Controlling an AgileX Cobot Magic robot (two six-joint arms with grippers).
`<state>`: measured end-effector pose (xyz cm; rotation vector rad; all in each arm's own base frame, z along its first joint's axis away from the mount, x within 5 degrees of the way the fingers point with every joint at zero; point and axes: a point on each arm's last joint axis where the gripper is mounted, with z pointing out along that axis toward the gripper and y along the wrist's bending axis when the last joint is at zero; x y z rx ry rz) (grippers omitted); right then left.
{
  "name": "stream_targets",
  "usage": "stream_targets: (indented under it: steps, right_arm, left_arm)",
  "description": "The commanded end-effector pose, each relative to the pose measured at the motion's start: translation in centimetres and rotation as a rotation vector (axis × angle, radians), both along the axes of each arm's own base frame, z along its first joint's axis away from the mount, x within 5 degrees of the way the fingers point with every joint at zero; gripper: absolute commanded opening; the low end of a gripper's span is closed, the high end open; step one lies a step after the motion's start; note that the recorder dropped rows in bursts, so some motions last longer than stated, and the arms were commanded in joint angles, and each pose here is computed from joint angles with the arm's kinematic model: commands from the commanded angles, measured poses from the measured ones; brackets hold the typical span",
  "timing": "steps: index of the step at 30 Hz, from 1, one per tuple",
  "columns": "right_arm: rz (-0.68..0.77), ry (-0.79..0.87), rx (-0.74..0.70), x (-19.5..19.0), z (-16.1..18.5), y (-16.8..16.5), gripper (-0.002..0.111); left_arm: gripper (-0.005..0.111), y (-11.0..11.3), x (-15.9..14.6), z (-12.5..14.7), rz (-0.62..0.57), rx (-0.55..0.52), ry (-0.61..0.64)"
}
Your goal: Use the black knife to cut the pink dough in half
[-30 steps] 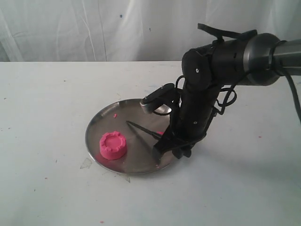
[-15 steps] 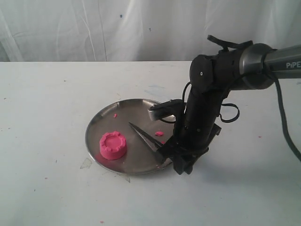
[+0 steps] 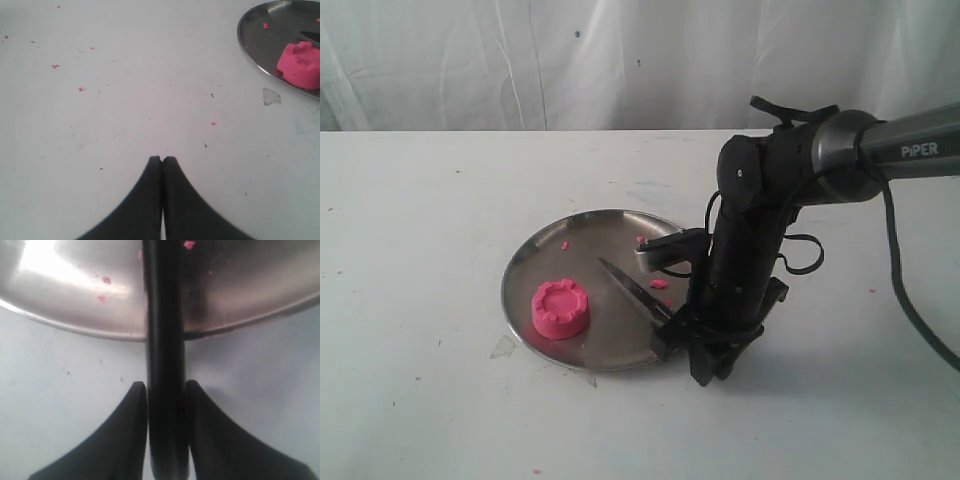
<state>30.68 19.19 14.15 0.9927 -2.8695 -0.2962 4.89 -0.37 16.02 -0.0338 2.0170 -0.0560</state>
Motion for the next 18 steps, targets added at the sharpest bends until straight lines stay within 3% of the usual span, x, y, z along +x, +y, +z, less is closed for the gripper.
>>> stream_targets:
  steps: [1,5,9,18]
  right_arm:
    - [0.002,-0.015,0.006,0.2,0.0,-0.2,0.030]
    - [0.014,-0.024,-0.007,0.3,0.0,-0.3,0.028]
    - [0.012,-0.030,-0.004,0.3,0.1,-0.3,0.002]
    - [0.023,-0.101,0.004,0.7,1.5,-0.4,0.000]
  left_arm:
    - [0.000,-0.1,-0.1,-0.2,-0.010,-0.008,0.009]
    - [0.000,-0.1,-0.1,-0.2,-0.010,-0.008,0.009]
    - [0.000,-0.1,-0.1,-0.2,-0.010,-0.008,0.009]
    - [0.000,-0.1,-0.1,-0.2,-0.010,-0.008,0.009]
